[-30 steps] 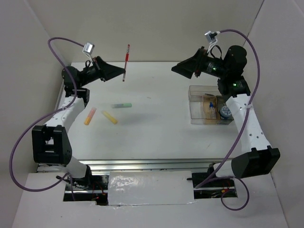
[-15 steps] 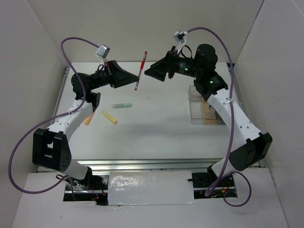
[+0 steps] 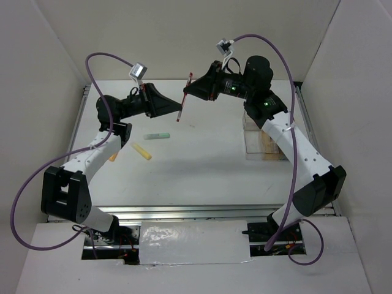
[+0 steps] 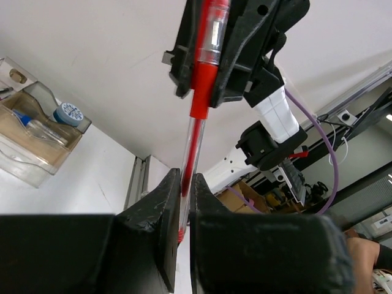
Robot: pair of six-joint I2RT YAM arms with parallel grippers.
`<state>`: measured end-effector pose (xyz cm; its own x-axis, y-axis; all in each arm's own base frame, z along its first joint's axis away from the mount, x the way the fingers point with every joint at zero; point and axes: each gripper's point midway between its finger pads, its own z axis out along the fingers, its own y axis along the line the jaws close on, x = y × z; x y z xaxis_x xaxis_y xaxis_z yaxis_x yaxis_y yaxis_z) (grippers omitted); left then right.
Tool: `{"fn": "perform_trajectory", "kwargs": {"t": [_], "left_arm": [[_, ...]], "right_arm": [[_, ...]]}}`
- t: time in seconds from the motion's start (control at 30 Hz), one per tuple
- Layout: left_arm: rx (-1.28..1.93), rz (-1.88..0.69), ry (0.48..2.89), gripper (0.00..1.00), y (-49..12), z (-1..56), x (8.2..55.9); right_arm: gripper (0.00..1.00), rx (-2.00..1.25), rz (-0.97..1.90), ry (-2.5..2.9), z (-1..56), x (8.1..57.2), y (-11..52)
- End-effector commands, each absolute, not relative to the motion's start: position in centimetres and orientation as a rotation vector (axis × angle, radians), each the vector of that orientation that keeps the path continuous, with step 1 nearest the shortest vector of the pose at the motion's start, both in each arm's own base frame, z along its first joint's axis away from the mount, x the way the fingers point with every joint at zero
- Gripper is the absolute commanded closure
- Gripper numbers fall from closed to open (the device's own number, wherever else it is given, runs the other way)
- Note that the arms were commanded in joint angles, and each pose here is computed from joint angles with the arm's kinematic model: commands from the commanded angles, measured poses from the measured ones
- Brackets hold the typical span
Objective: Sort the stationery into containers
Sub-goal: Pick up the pen from the center of the board, then place the stationery in the storage box.
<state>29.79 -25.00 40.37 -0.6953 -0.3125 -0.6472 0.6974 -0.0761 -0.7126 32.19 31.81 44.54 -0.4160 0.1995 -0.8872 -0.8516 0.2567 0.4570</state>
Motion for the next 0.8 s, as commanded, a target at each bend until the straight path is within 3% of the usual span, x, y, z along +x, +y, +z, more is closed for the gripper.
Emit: {"fn": "perform_trajectory", "kwargs": {"t": [0.0, 0.07, 0.1, 0.13, 0.2, 0.23, 0.27, 0.33, 0.37, 0.5, 0.63, 0.77], "left_arm": [[0.515, -1.789, 1.418, 1.00, -24.8, 42.2, 28.6], [0.506, -1.780, 1.443, 0.88, -24.9, 41.9, 29.0], [0.502, -1.777, 1.458, 0.78, -25.0, 41.6, 29.2], [0.498, -1.761, 1.497, 0.55, -25.0, 41.2, 29.6], [0.525, -1.698, 1.520, 0.36, -25.0, 40.5, 30.1], [0.539, -1.660, 1.524, 0.09, -24.8, 40.7, 30.5], [0.486, -1.655, 1.631, 0.01, -24.8, 39.2, 31.0], [0.567, -1.385, 1.621, 0.01, -23.7, 38.4, 33.5], [0.477, -1.327, 1.847, 0.01, -22.8, 34.7, 33.5], [0.520, -0.902, 1.918, 0.01, -18.8, 31.8, 36.1], [0.463, -0.771, 1.978, 0.01, -16.2, 29.8, 37.3], [0.426, -0.788, 2.014, 0.01, -15.5, 28.3, 37.9]], "right_arm": [[0.80, -0.661, 1.346, 1.458, 46.9, 31.3, 31.8], [0.87, -0.660, 1.340, 1.457, 47.0, 31.3, 31.5], [0.95, -0.656, 1.334, 1.461, 46.9, 31.5, 31.3], [0.99, -0.659, 1.322, 1.458, 46.9, 31.5, 31.1], [1.00, -0.654, 1.296, 1.475, 46.8, 31.9, 30.0], [1.00, -0.675, 1.266, 1.466, 46.8, 32.1, 29.4], [1.00, -0.685, 1.238, 1.468, 46.8, 32.3, 28.6], [1.00, -0.763, 1.091, 1.490, 45.6, 33.6, 25.7], [1.00, -0.784, 1.017, 1.509, 44.9, 34.4, 24.4], [1.00, -1.037, 0.534, 1.616, 38.6, 37.3, 16.3], [1.00, -1.215, 0.022, 1.778, 31.8, 40.9, 6.2], [1.00, -1.420, -0.249, 1.846, 27.0, 43.2, 0.0]]}}
